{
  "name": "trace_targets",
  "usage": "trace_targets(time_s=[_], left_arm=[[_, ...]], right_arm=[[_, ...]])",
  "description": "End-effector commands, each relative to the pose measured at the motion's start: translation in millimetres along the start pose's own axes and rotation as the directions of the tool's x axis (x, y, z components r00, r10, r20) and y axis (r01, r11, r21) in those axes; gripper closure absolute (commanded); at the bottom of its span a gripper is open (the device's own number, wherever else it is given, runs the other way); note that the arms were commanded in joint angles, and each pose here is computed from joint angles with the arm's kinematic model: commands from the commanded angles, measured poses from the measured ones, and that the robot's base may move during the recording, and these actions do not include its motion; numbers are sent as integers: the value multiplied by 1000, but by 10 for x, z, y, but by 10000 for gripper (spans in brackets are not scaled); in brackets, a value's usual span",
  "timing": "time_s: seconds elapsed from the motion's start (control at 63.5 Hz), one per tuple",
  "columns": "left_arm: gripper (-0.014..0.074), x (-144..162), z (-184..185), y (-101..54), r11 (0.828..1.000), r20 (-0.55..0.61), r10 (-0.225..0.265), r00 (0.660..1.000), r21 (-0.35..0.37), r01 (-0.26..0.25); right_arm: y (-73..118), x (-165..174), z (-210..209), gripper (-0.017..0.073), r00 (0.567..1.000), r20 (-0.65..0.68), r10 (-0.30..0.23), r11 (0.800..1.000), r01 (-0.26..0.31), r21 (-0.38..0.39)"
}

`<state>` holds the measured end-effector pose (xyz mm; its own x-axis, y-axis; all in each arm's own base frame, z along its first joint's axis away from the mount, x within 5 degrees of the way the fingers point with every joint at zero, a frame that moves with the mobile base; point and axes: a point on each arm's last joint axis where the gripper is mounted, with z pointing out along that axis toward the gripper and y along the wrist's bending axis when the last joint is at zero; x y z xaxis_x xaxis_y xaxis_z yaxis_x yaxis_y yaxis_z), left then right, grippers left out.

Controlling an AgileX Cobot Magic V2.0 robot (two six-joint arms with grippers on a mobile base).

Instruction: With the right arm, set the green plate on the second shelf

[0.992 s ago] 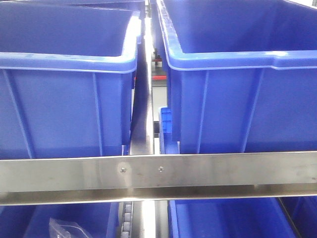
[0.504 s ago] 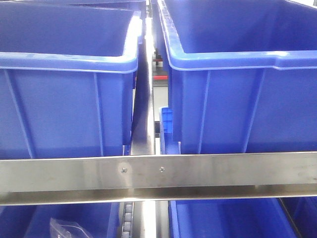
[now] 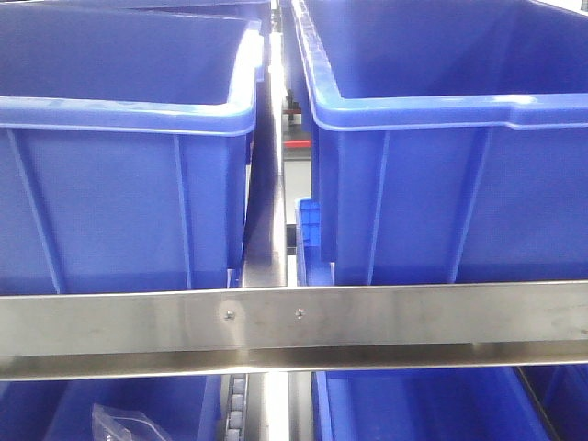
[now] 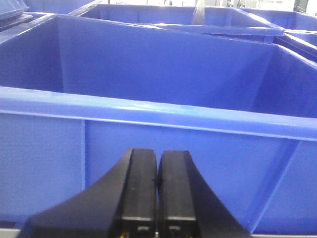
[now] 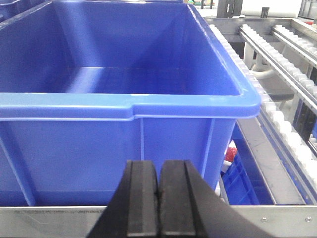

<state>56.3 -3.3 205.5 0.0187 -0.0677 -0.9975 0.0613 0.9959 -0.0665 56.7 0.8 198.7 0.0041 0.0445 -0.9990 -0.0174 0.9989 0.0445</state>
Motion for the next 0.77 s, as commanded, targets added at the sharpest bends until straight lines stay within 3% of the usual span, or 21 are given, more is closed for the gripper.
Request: trace_targets(time_s=[0.0, 0.756], left_arm=[[463, 54, -1, 1, 1000, 58, -7, 998, 7, 7], [463, 54, -1, 1, 1000, 58, -7, 998, 7, 7]], right_arm=[[8, -141, -8, 529, 994, 107, -8, 1000, 8, -2], [7, -139, -8, 529, 994, 105, -8, 1000, 8, -2]])
